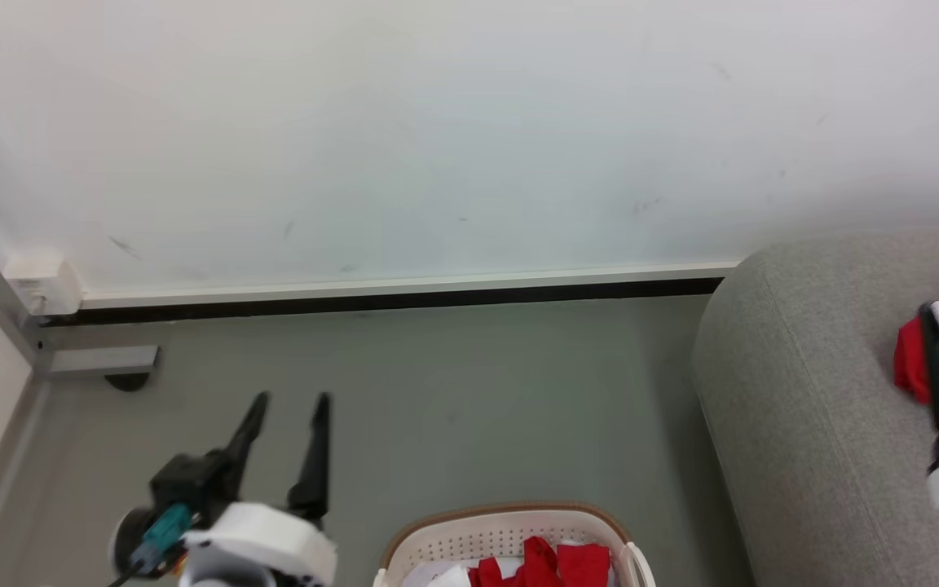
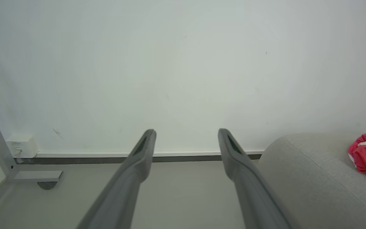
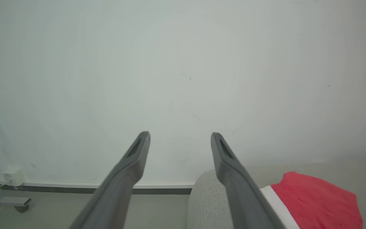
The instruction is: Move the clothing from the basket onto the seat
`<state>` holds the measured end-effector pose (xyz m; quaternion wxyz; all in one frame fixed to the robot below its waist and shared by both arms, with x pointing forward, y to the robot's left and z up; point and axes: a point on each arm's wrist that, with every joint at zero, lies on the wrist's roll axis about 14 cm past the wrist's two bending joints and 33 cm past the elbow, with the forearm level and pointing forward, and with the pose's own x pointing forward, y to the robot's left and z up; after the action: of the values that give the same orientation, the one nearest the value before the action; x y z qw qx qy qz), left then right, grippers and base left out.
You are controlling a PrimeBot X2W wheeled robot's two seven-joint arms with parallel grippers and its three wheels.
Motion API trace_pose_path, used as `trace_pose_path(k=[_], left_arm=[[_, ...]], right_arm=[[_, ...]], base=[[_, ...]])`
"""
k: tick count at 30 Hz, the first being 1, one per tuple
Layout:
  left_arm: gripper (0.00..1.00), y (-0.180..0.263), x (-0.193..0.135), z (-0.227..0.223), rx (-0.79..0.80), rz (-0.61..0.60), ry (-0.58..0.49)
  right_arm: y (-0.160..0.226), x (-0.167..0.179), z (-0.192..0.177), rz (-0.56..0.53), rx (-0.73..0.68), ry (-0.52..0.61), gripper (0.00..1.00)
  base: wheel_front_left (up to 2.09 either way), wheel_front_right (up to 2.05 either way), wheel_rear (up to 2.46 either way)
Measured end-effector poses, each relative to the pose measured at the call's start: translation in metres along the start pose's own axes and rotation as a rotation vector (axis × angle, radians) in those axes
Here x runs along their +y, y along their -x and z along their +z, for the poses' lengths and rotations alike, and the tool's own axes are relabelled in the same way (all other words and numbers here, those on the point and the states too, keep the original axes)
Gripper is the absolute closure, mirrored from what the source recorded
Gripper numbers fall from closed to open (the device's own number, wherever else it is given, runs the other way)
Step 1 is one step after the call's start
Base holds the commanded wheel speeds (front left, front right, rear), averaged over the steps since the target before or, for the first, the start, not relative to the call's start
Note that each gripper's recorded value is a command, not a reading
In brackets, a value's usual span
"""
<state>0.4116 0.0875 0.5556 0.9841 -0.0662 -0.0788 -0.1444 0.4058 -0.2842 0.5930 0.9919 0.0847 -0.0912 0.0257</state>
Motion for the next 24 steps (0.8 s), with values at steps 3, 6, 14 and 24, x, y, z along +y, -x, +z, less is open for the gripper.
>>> trace_pose_path(k=[3, 6, 14, 24], left_arm=[[0.00, 0.017, 0.028, -0.005, 0.015, 0.093, -0.027], [0.00, 0.033, 0.048, -0.013, 0.036, 0.162, -0.046], [0.00, 0.062, 0.064, -0.020, 0.050, 0.256, -0.066], [0.00, 0.067, 0.059, -0.024, 0.052, 0.252, -0.059]], right_arm=[[0.013, 0.025, -0.023, 0.012, 0.002, -0.076, 0.00], [0.031, 0.042, -0.049, 0.006, 0.036, -0.113, 0.00], [0.054, 0.082, -0.059, 0.024, 0.007, -0.125, 0.00], [0.065, 0.109, -0.077, 0.068, 0.055, -0.111, 0.00]], base=[[0.00, 0.00, 0.00], [0.00, 0.00, 0.00], [0.00, 0.00, 0.00], [0.00, 0.00, 0.00]])
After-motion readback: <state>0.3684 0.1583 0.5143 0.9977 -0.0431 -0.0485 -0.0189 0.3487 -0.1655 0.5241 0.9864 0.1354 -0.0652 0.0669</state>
